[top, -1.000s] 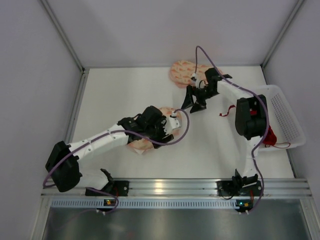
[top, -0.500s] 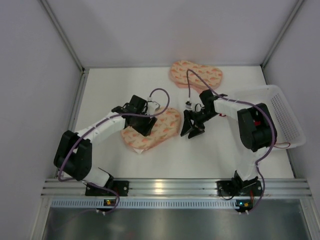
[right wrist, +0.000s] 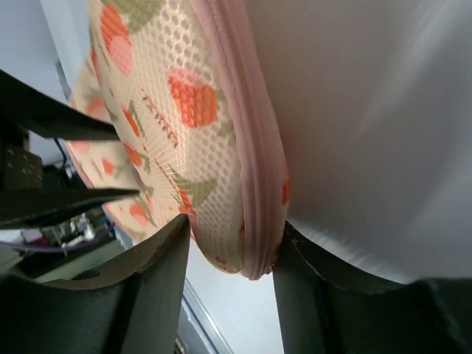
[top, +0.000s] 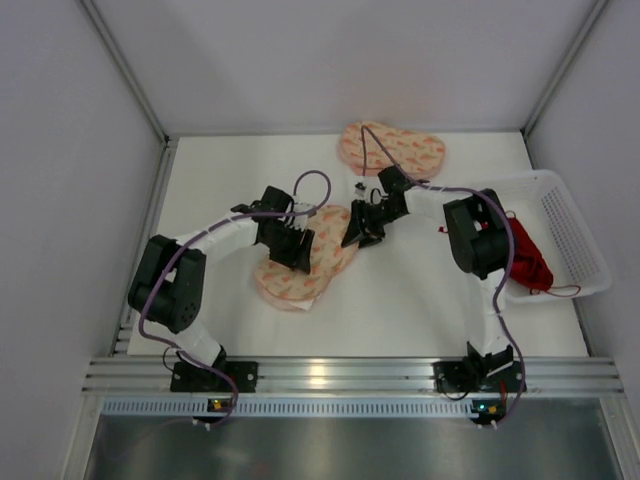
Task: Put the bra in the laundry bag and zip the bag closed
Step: Zip the zipper on the laundry bag.
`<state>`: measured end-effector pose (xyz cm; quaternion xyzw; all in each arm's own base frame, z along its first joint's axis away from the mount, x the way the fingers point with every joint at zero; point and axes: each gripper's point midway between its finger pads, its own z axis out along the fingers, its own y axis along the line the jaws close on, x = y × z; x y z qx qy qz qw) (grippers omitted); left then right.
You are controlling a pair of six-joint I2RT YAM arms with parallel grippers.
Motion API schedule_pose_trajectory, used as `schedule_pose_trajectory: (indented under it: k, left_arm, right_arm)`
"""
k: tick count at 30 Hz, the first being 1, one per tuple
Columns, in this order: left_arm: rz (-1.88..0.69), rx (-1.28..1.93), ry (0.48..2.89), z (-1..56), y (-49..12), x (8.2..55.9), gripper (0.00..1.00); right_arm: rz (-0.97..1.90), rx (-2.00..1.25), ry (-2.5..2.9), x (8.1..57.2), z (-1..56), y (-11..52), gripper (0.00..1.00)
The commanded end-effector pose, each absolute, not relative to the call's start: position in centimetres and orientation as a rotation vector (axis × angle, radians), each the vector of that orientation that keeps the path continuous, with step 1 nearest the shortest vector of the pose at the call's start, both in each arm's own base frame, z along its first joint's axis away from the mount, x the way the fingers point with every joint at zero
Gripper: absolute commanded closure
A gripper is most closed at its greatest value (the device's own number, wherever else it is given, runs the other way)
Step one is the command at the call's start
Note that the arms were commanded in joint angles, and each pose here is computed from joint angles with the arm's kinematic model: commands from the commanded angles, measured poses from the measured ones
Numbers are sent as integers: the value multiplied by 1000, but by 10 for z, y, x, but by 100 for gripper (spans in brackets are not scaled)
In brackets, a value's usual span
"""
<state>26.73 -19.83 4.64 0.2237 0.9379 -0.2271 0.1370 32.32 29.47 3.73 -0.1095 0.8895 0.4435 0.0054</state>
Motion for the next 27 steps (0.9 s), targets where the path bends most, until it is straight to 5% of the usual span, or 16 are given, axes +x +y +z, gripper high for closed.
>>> schedule_pose_trajectory:
  k: [1,2,6,11,15,23,27]
  left_arm:
    - [-768,579,2663,59,-221,295,44]
    - [-764,562,2662,59,-222,301,44]
    - [-816,466,2650,65,-228,325,44]
    - [-885,470,2606,82,-234,326,41]
    - [-933,521,2501,118,-236,316,29]
    - [-577,601,2252,175,-189,316,2]
    - [-402,543,2164,198,-159,311,2]
  right_arm:
    - [1333,-288,2621,382,62,294,52]
    - [1332,-268,2611,386,65,292,40]
    - [1256,-191,2603,393,70,267,24]
    - [1328,-100,2623,372,78,247,22]
    - [1446,-119,2657,328,74,259,25]
    - [1610,-179,2581,288,70,309,23]
    - [1617,-114,2524,303,72,324,22]
